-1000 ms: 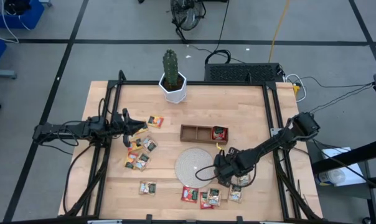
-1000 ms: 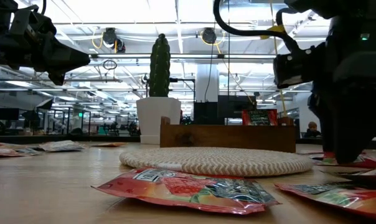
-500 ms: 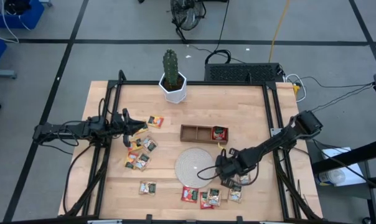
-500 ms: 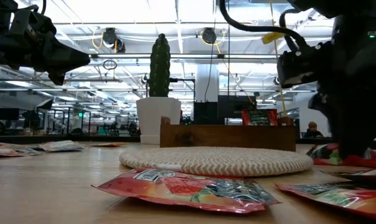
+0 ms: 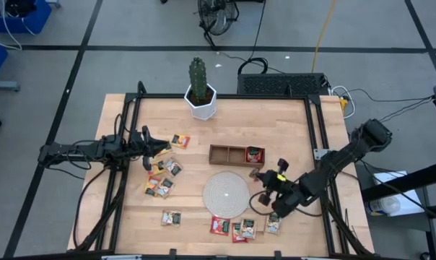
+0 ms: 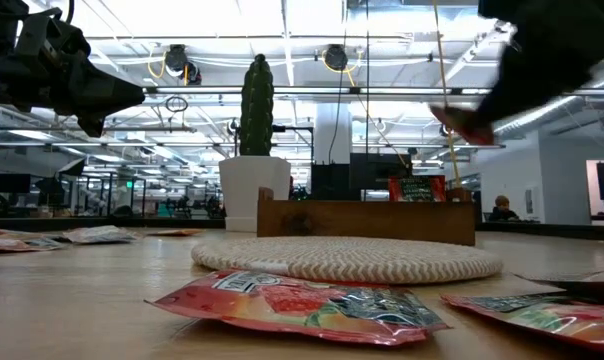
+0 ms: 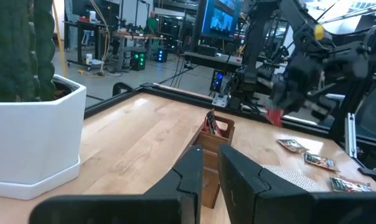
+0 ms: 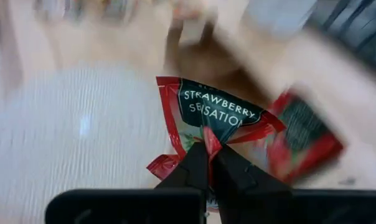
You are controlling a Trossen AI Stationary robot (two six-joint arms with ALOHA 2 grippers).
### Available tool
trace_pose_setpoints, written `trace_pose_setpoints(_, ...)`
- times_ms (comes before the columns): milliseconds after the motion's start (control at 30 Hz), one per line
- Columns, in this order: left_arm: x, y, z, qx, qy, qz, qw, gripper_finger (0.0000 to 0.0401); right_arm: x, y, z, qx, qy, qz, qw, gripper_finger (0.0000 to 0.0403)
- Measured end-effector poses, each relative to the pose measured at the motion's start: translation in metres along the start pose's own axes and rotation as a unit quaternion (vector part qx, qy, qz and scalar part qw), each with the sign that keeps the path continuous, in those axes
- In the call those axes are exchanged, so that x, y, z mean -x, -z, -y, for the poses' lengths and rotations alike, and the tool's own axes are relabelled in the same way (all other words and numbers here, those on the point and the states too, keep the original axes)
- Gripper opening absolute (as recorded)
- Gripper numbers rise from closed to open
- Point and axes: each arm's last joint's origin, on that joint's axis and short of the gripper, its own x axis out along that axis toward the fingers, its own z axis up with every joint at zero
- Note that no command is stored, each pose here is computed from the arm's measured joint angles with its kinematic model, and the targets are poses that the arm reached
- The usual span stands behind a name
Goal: Pick & Place Tea
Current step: Put the red tea bag into the right section of the wooden organizer
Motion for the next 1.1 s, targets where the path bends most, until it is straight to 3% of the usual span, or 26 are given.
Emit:
trace_pose_setpoints(200,0.000,0.000,0.000,0.000,0.000,0.000,1.000,0.0051,-0.031,0.025,0.009,-0.029,0.051,0.112,0.992,0.0002)
trace_pose_setpoints(400,0.000,0.000,0.000,0.000,0.000,0.000,1.000,0.0051,-0.057,0.045,0.033,-0.085,0.067,0.153,0.982,0.0001)
trace_pose_setpoints(767,0.000,0.000,0.000,0.000,0.000,0.000,1.000,0.0051,-0.072,0.040,0.048,-0.086,0.034,0.136,0.986,0.0002)
trace_pose_setpoints(1100,0.000,0.000,0.000,0.000,0.000,0.000,1.000,0.0051,-0.081,0.039,0.056,-0.066,0.059,0.123,0.989,0.0003)
